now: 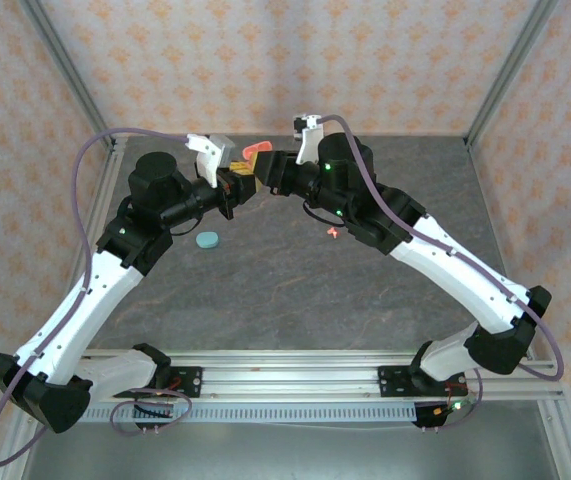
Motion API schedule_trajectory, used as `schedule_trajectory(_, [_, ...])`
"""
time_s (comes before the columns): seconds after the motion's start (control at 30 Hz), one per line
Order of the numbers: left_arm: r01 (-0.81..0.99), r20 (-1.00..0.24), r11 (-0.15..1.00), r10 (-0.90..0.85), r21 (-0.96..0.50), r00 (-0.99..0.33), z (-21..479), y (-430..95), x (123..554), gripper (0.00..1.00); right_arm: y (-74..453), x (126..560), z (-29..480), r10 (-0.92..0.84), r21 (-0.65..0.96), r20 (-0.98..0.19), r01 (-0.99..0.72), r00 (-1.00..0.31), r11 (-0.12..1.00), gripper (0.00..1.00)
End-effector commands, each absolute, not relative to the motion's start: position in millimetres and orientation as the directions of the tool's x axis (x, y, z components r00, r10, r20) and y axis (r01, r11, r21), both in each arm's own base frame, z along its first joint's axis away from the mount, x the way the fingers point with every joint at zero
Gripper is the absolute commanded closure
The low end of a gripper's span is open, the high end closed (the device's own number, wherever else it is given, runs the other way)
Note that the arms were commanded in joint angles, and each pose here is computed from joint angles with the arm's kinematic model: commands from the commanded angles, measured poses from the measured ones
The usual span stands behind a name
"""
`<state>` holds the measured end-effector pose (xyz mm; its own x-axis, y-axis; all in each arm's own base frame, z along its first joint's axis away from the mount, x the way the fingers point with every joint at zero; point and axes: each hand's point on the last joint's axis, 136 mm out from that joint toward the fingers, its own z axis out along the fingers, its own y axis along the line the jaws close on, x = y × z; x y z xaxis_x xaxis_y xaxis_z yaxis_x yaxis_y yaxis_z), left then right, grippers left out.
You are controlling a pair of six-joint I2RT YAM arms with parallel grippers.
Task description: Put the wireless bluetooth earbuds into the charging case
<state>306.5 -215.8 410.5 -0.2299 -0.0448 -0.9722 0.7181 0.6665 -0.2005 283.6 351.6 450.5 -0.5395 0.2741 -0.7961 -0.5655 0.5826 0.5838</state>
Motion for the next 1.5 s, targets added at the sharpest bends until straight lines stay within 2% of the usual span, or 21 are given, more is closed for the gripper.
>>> schedule_trajectory(0.0, [0.729, -0.986, 0.664, -0.098, -0.164, -0.133, 442.0, -214.0, 303.4, 1.00, 360.1, 270.2, 429.4, 0.186, 0.583, -0.776, -0.573, -0.603, 0.576, 0.74])
schedule_trajectory(0.9, [0.729, -0.988, 0.667, -0.081, -0.152, -0.132, 439.5, -215.1, 306.1, 1.00, 358.9, 274.8, 426.6, 0.176, 0.562, -0.786, -0.566, -0.593, 0.603, 0.67])
schedule_trajectory(1.17, [0.732, -0.988, 0.665, -0.073, -0.148, -0.134, 438.0, -216.0, 305.9, 1.00, 352.2, 278.1, 431.0, 0.200, 0.560, -0.788, -0.544, -0.582, 0.625, 0.61])
schedule_trajectory(1.47, [0.735, -0.988, 0.662, -0.073, -0.150, -0.135, 437.4, -216.7, 306.2, 1.00, 337.5, 288.4, 452.2, 0.305, 0.621, -0.752, -0.473, -0.585, 0.626, 0.50])
